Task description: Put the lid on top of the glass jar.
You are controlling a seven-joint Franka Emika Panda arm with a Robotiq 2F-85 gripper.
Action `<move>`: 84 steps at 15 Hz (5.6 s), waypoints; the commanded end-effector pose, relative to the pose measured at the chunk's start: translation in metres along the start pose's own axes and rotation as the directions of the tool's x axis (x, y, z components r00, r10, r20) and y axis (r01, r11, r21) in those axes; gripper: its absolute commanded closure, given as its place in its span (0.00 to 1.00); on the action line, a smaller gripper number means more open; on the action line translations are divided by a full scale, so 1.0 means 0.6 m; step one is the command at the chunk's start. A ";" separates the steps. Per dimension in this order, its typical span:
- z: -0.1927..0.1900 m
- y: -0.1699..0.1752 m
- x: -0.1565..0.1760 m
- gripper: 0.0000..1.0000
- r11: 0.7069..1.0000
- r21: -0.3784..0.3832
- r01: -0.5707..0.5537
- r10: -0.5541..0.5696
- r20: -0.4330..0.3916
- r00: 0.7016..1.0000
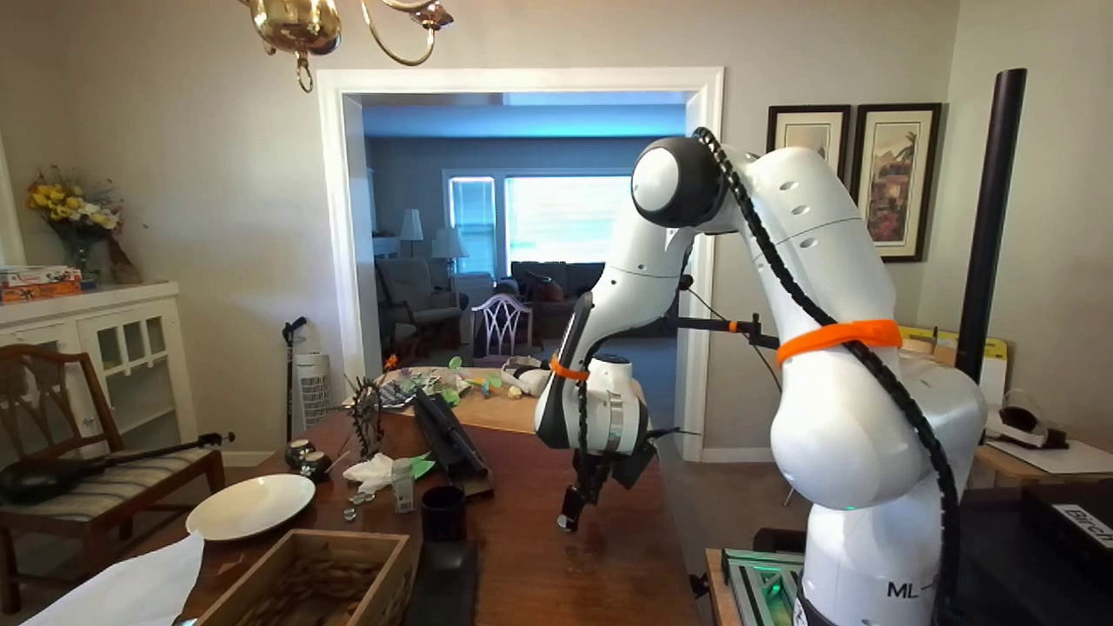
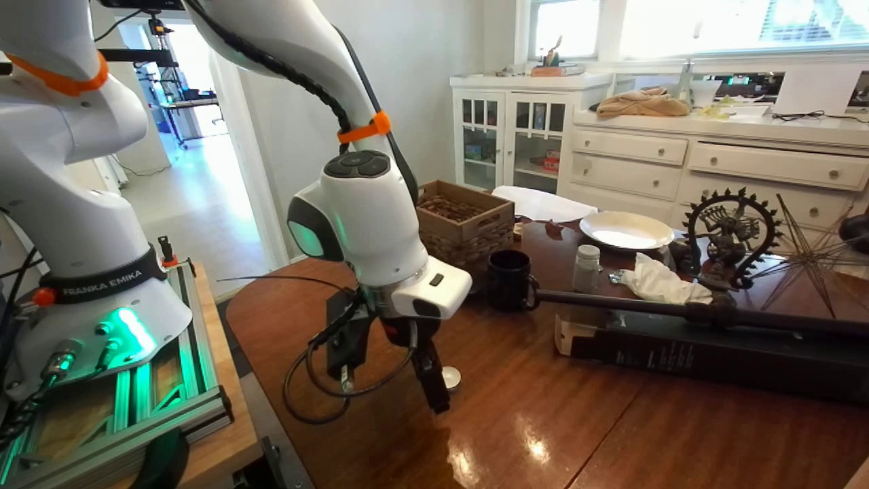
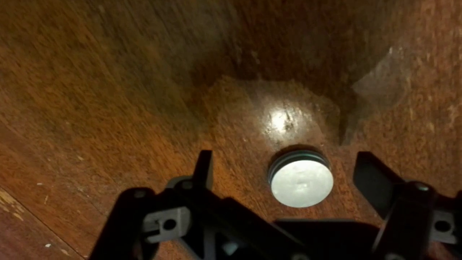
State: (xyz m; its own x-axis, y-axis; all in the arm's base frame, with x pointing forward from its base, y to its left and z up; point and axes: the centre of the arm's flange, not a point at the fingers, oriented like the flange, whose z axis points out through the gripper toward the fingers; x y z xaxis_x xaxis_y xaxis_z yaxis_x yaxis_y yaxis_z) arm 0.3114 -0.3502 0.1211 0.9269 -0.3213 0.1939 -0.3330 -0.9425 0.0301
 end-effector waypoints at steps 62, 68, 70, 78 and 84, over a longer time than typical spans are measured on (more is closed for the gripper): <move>-0.117 -0.149 0.341 0.53 0.997 -0.008 -0.079 0.075 -0.228 0.971; -0.117 -0.148 0.341 0.53 0.997 -0.008 -0.080 0.076 -0.227 0.971; -0.117 -0.148 0.341 0.53 0.997 -0.008 -0.080 0.076 -0.227 0.971; -0.099 -0.151 0.386 0.78 0.994 -0.007 -0.107 0.102 -0.236 0.966; -0.075 -0.155 0.441 0.78 0.994 0.002 -0.110 0.109 -0.193 0.975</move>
State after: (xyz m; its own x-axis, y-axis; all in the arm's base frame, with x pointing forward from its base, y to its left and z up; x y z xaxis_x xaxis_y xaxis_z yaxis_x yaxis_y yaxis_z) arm 0.5537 -0.3353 0.2201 0.8256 -0.3810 0.4163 -0.4239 -0.9056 0.0119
